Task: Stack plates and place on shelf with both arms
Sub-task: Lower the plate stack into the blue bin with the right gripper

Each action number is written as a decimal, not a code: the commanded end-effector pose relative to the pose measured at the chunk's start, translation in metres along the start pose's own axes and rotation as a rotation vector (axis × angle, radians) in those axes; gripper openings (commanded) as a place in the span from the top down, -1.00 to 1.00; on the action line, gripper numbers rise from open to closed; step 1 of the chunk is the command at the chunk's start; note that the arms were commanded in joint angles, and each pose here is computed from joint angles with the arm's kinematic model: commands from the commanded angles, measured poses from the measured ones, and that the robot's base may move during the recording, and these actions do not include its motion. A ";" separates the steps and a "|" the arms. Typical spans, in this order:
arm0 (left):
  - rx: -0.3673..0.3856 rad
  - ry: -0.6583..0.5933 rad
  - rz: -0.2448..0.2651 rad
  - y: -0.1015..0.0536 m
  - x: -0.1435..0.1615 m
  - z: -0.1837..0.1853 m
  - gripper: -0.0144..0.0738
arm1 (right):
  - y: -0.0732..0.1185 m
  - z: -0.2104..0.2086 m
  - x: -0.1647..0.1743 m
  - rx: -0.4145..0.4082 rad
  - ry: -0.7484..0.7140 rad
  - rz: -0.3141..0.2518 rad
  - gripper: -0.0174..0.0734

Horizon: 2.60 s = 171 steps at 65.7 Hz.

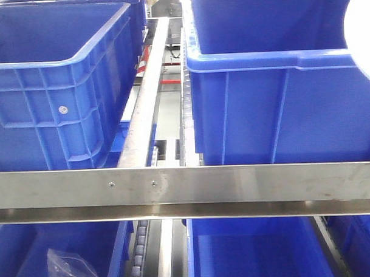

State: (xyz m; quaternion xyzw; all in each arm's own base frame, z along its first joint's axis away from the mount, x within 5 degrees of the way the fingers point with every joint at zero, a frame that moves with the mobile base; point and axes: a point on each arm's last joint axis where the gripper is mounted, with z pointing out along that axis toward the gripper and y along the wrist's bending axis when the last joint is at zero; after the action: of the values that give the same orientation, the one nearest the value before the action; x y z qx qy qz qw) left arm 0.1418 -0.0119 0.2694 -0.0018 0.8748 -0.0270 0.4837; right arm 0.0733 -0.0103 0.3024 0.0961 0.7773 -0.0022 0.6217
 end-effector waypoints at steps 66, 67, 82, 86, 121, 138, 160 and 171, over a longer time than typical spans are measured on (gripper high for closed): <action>0.019 -0.106 -0.010 -0.002 -0.016 -0.005 0.49 | 0.014 0.031 -0.059 -0.076 -0.238 0.008 0.49; 0.019 -0.106 -0.010 -0.002 -0.016 -0.005 0.49 | 0.014 0.034 -0.062 -0.076 -0.237 0.008 0.49; 0.019 -0.106 -0.010 -0.002 -0.016 -0.005 0.49 | 0.026 0.096 -0.113 -0.098 -0.267 0.006 0.49; 0.019 -0.106 -0.010 -0.002 -0.016 -0.005 0.49 | 0.030 0.119 -0.125 -0.106 -0.276 0.006 0.49; 0.019 -0.108 -0.010 -0.002 -0.016 -0.005 0.49 | 0.054 0.179 -0.127 -0.130 -0.054 -0.013 -0.69; 0.019 -0.108 -0.010 -0.002 -0.016 -0.005 0.49 | 0.039 0.107 -0.093 -0.143 -0.113 -0.010 -0.40; 0.019 -0.108 -0.010 -0.002 -0.016 -0.005 0.49 | 0.017 0.039 -0.005 -0.153 -0.150 -0.008 0.51; 0.019 -0.108 -0.010 -0.002 -0.016 -0.005 0.49 | 0.013 0.032 0.014 -0.152 -0.146 -0.008 0.51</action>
State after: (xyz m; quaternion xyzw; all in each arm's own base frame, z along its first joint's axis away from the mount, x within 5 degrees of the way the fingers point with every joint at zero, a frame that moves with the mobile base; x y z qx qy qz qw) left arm 0.1418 -0.0119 0.2694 -0.0018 0.8748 -0.0270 0.4837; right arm 0.1053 -0.0004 0.2702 0.0553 0.7671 0.0422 0.6377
